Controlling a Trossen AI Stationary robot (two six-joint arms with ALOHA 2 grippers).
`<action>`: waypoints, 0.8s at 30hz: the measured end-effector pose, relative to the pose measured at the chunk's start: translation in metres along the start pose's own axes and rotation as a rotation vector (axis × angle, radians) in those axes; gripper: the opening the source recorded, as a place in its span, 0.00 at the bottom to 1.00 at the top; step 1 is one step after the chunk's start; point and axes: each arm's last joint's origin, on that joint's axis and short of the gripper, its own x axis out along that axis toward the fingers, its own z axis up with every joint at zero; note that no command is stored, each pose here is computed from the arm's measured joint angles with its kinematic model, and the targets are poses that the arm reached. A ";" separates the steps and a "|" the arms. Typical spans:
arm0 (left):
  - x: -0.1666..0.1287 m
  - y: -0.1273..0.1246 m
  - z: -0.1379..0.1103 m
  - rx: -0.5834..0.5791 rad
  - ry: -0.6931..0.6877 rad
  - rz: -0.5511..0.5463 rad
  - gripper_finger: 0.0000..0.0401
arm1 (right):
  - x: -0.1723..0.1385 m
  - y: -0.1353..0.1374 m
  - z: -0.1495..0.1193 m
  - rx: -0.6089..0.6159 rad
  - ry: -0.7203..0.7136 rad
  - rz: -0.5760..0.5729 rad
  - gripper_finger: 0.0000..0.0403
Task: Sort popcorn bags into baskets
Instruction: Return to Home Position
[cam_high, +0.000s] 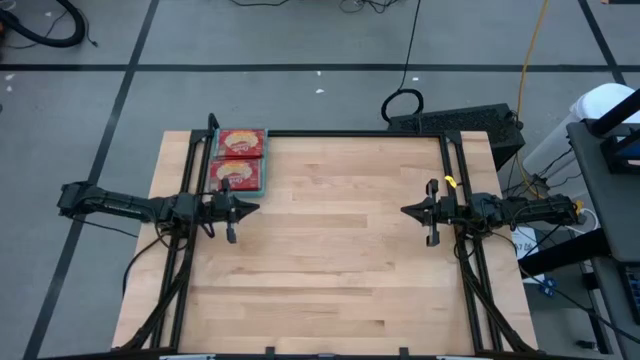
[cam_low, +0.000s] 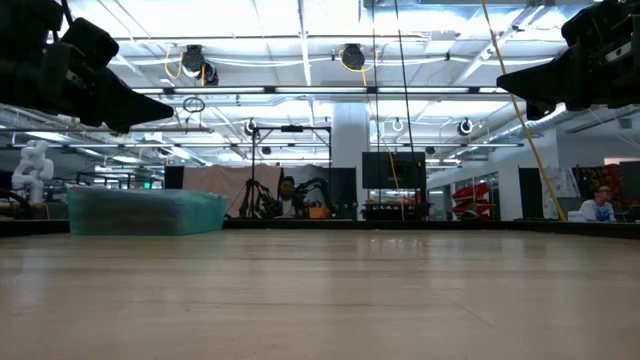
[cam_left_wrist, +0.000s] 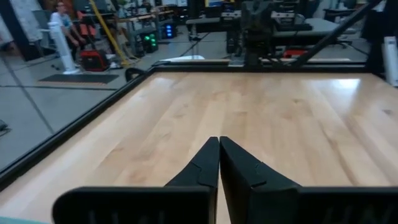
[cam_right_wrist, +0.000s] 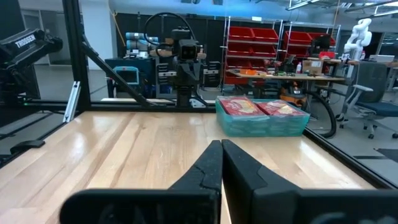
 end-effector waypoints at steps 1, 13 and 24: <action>0.000 0.000 0.000 -0.003 -0.002 -0.012 0.03 | 0.000 0.000 0.000 -0.001 -0.001 0.000 0.00; -0.012 0.004 0.010 0.009 -0.120 -0.065 0.02 | 0.000 0.000 0.000 0.000 -0.005 0.000 0.00; -0.028 0.007 0.016 0.011 -0.237 -0.108 0.01 | 0.000 0.000 0.000 0.000 -0.005 0.000 0.00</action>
